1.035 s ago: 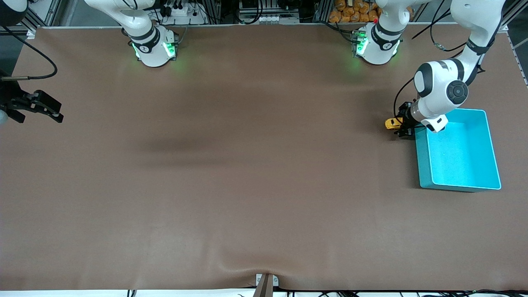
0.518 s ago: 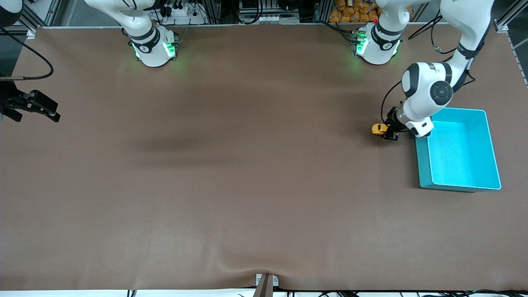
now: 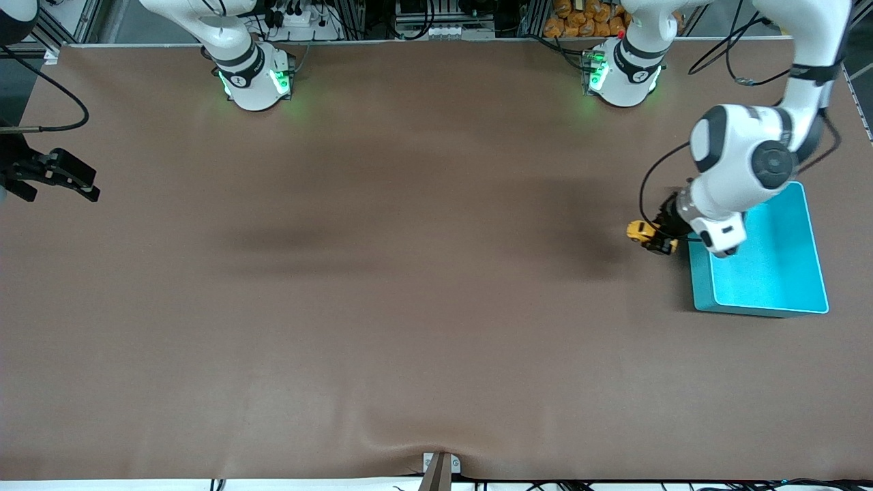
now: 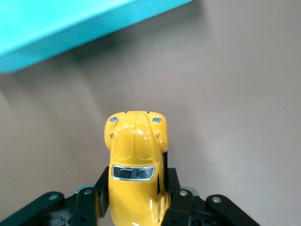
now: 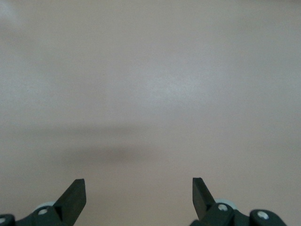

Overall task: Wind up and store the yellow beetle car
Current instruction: 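Lift the car with the left gripper over the turquoise bin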

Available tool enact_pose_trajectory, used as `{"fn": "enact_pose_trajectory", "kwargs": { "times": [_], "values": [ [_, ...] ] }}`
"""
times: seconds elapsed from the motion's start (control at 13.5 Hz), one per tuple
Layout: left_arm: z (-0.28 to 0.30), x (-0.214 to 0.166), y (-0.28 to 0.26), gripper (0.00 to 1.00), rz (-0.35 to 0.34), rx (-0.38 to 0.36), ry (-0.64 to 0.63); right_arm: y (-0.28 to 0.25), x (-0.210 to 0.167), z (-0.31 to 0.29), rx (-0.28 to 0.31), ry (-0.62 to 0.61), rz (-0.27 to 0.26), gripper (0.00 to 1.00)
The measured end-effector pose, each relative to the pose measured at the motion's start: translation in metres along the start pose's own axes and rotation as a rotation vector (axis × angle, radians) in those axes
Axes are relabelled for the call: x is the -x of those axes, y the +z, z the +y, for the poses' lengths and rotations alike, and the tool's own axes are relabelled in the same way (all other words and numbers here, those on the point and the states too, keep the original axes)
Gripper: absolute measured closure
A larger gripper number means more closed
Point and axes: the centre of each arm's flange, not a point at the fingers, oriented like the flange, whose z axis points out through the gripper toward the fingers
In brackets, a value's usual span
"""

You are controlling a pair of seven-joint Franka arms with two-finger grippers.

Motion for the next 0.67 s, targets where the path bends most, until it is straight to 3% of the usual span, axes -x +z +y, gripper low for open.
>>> {"fn": "enact_pose_trajectory", "kwargs": {
  "times": [0.3, 0.67],
  "values": [
    [-0.001, -0.057, -0.057, 0.51, 0.019, 0.015, 0.159, 0.0, 0.001, -0.006, -0.001, -0.011, -0.009, 0.0],
    [-0.053, -0.159, -0.06, 0.51, 0.033, 0.009, 0.421, 0.0, 0.002, -0.004, -0.001, -0.008, -0.021, 0.0]
  ]
}}
